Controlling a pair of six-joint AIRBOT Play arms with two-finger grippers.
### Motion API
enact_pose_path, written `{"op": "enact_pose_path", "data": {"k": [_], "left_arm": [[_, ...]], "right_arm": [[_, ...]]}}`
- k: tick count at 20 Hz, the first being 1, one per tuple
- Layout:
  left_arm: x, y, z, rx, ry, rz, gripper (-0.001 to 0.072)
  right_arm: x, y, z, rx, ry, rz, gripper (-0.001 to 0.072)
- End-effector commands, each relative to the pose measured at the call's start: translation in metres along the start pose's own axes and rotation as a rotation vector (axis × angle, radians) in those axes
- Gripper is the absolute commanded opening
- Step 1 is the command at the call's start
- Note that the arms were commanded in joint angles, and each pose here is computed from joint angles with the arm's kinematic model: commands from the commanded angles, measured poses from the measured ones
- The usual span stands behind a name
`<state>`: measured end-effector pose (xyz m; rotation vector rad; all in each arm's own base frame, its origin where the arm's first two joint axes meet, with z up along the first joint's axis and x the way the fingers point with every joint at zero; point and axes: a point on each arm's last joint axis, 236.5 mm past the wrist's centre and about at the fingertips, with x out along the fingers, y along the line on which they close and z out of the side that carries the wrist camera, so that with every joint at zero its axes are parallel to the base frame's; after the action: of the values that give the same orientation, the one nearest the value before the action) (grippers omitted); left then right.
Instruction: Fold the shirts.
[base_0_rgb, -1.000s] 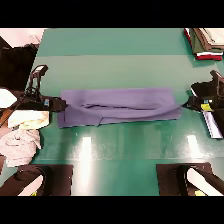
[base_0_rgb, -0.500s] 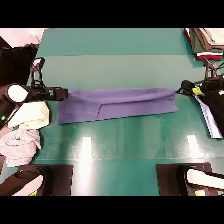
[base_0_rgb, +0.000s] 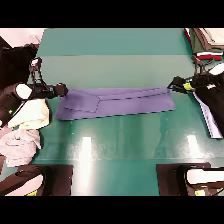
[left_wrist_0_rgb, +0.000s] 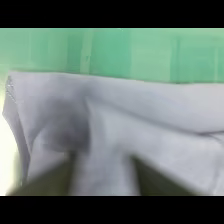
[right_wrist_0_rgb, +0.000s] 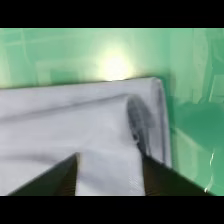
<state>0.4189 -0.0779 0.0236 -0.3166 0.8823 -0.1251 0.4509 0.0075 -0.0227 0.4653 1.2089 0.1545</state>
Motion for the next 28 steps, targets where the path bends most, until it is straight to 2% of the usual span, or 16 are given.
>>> {"op": "enact_pose_path", "data": {"k": [1, 5, 6, 7, 8, 11, 16, 20, 21, 22, 23, 24, 25, 26, 28], "left_arm": [[0.003, -0.001, -0.002, -0.018, 0.011, -0.007, 0.0542], [-0.006, -0.01, -0.025, -0.02, 0.145, -0.028, 0.0532], [-0.008, -0.013, -0.031, -0.026, 0.174, -0.037, 0.0325], [-0.01, -0.015, -0.035, -0.025, 0.193, -0.046, 0.0066], [-0.01, -0.018, -0.038, -0.018, 0.206, -0.059, 0.0032], [-0.012, -0.025, -0.045, -0.036, 0.239, -0.084, 0.0031], [-0.013, -0.026, -0.048, -0.042, 0.254, -0.091, 0.0032], [-0.013, -0.027, -0.048, -0.045, 0.254, -0.094, 0.0032], [-0.013, -0.028, -0.048, -0.048, 0.254, -0.097, 0.0032], [-0.013, -0.029, -0.048, -0.05, 0.253, -0.099, 0.0032], [-0.013, -0.029, -0.048, -0.051, 0.253, -0.1, 0.0031], [-0.013, -0.029, -0.048, -0.052, 0.254, -0.101, 0.0032], [-0.014, -0.03, -0.048, -0.055, 0.255, -0.105, 0.0022], [-0.014, -0.033, -0.048, -0.066, 0.255, -0.115, 0.0024], [-0.015, -0.046, -0.044, -0.103, 0.243, -0.162, 0.0023]], "right_arm": [[0.0, 0.007, 0.009, -0.02, 0.002, 0.008, 0.0469], [-0.034, -0.01, -0.003, -0.065, 0.103, 0.034, 0.0469], [-0.037, -0.021, -0.009, -0.046, 0.136, 0.039, 0.0469], [-0.037, -0.034, -0.016, -0.017, 0.171, 0.045, 0.0469], [-0.034, -0.046, -0.027, 0.018, 0.223, 0.057, 0.0469], [-0.017, -0.054, -0.046, 0.069, 0.323, 0.18, 0.0466], [0.016, -0.047, -0.047, 0.136, 0.349, 0.319, 0.0451], [0.036, -0.031, -0.05, 0.126, 0.371, 0.362, 0.045], [0.041, -0.027, -0.051, 0.118, 0.375, 0.361, 0.0418], [0.045, -0.024, -0.051, 0.108, 0.374, 0.357, 0.0336], [0.048, -0.021, -0.05, 0.081, 0.364, 0.354, 0.0302], [0.05, -0.017, -0.05, 0.053, 0.361, 0.36, 0.0193], [0.049, -0.008, -0.049, 0.019, 0.356, 0.389, 0.0051], [0.048, -0.003, -0.047, 0.003, 0.343, 0.417, 0.0018], [0.039, 0.012, -0.038, -0.003, 0.307, 0.475, 0.0014]]}}
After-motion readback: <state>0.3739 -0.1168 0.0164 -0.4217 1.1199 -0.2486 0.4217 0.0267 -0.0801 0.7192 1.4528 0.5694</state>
